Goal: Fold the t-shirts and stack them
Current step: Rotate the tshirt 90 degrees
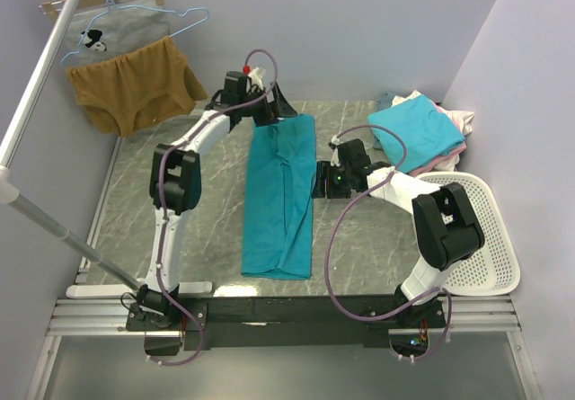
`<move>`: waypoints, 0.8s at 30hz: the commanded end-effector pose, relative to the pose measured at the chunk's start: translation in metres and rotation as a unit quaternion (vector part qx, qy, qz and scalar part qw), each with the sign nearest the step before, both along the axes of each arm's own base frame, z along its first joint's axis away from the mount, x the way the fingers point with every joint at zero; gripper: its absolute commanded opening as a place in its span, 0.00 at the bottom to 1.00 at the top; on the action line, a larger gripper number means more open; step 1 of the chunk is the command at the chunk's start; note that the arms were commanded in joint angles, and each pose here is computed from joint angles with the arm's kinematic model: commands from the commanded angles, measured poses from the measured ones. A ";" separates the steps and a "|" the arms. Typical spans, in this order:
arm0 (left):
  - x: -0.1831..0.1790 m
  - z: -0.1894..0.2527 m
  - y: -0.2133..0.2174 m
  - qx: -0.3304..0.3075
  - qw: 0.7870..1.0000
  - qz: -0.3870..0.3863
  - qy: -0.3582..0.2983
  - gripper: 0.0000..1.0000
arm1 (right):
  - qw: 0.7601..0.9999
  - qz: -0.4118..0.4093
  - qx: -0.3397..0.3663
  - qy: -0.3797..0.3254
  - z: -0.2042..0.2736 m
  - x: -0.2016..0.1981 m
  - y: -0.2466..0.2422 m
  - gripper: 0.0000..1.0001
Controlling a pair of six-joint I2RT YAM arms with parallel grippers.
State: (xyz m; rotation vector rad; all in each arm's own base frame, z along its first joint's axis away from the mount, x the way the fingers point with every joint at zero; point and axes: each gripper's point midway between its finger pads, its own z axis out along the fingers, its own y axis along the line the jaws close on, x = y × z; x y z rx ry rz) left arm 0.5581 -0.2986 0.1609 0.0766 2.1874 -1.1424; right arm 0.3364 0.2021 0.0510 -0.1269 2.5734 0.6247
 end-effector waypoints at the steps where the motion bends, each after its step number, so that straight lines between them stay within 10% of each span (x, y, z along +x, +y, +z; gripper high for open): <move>1: -0.006 -0.007 -0.046 -0.058 0.997 -0.058 0.004 0.99 | 1.000 -0.001 0.012 -0.018 0.008 0.004 0.001 0.63; 24: -0.032 -0.075 0.015 0.181 0.979 0.080 0.051 1.00 | 1.000 0.006 0.021 -0.003 0.002 -0.003 0.005 0.63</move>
